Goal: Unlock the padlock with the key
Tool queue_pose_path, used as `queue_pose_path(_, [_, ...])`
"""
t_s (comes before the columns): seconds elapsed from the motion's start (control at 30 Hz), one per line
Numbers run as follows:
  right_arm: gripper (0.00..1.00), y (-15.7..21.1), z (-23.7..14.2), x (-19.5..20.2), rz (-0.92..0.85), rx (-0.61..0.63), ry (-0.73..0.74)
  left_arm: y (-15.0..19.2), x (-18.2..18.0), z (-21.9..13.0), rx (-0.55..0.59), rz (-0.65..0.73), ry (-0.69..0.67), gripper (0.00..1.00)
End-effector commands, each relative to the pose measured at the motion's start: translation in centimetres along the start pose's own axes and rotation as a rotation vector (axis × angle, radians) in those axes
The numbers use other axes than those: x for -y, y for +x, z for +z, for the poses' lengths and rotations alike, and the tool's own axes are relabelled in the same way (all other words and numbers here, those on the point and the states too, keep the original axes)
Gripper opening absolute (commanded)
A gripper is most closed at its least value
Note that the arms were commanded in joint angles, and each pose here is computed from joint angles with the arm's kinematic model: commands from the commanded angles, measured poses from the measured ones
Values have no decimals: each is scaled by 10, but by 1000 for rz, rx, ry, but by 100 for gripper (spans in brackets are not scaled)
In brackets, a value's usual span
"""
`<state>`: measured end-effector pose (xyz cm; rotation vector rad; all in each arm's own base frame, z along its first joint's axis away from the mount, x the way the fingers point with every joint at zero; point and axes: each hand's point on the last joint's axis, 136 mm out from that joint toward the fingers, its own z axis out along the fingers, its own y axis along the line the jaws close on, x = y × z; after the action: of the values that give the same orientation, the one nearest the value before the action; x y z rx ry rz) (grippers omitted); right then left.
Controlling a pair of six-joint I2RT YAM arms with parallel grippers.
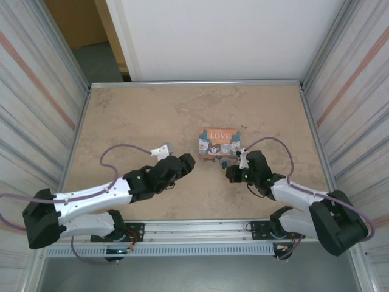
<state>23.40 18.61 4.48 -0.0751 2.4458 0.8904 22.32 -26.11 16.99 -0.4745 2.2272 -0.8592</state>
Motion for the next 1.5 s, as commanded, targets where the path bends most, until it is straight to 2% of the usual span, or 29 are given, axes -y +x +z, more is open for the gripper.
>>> queue_pose_path(0.0, [0, 22, 5, 0, 145, -126, -51, -16, -18, -8, 76, 85, -78, 60])
queue_pose_path(0.3, [0, 17, 9, 21, 220, -107, 16, -21, -30, -14, 102, 63, -96, 61])
queue_pose_path(0.47, [15, 15, 2, 29, 214, -81, 71, -26, -35, -19, 118, 63, -110, 61])
queue_pose_path(0.8, [33, 8, -17, 27, 176, -53, 106, -38, -49, -29, 155, 54, -145, 62])
queue_pose_path(1.07, [64, -21, -42, 2, 123, 33, 29, -40, -55, -30, 157, 77, -118, 67])
queue_pose_path(1.37, [100, -41, -47, -18, 146, 81, -68, -39, -53, -26, 108, 100, -54, 72])
queue_pose_path(1.47, [99, -46, -46, -24, 148, 88, -106, -38, -52, -22, 71, 87, -23, 72])
